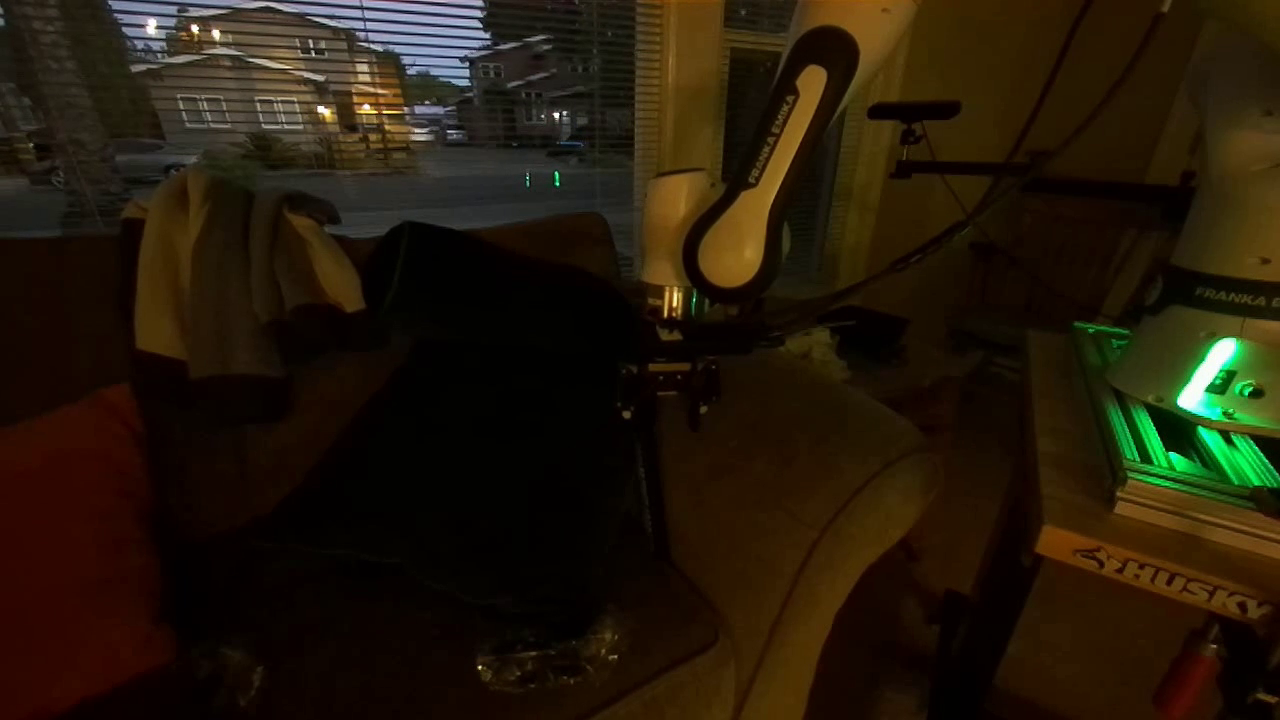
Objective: Put the remote on the sofa arm
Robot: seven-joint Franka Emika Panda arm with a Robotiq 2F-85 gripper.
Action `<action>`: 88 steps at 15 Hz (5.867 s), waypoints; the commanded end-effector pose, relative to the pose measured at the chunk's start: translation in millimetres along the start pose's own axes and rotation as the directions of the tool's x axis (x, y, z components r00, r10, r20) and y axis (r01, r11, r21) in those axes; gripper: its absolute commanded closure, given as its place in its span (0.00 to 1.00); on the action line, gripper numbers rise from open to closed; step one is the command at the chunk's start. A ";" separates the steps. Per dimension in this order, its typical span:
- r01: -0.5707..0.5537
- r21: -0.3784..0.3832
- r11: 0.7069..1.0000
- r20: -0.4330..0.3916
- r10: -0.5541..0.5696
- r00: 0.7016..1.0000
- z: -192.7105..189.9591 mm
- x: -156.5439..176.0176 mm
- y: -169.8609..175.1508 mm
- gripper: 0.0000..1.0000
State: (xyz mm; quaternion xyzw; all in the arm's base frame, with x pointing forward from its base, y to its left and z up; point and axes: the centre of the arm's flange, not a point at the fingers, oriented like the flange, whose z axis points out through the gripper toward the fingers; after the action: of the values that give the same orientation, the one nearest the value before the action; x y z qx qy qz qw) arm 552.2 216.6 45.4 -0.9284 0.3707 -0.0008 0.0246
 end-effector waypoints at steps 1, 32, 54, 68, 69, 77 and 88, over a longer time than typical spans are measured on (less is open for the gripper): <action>0.044 -0.001 0.999 -0.019 -0.044 0.999 8.6 5.7 -7.1 0.30; 0.036 0.057 0.998 0.110 -0.042 0.993 -150.1 -5.2 14.2 0.93; -0.121 0.344 0.931 0.091 0.096 0.991 -204.6 59.4 240.4 0.93; -0.153 0.321 0.935 -0.131 0.203 0.970 -151.4 61.6 245.8 0.93; -0.149 0.319 0.936 -0.173 0.212 0.962 -147.6 61.8 244.7 0.93; -0.120 0.268 0.956 -0.333 0.209 0.919 -124.2 66.4 215.6 0.93; -0.098 0.214 0.972 -0.288 0.159 0.944 -74.1 73.6 192.4 0.93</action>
State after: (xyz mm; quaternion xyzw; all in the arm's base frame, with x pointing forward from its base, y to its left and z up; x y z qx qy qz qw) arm 473.2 23.4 131.8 -0.8833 0.4330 -0.1697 0.0592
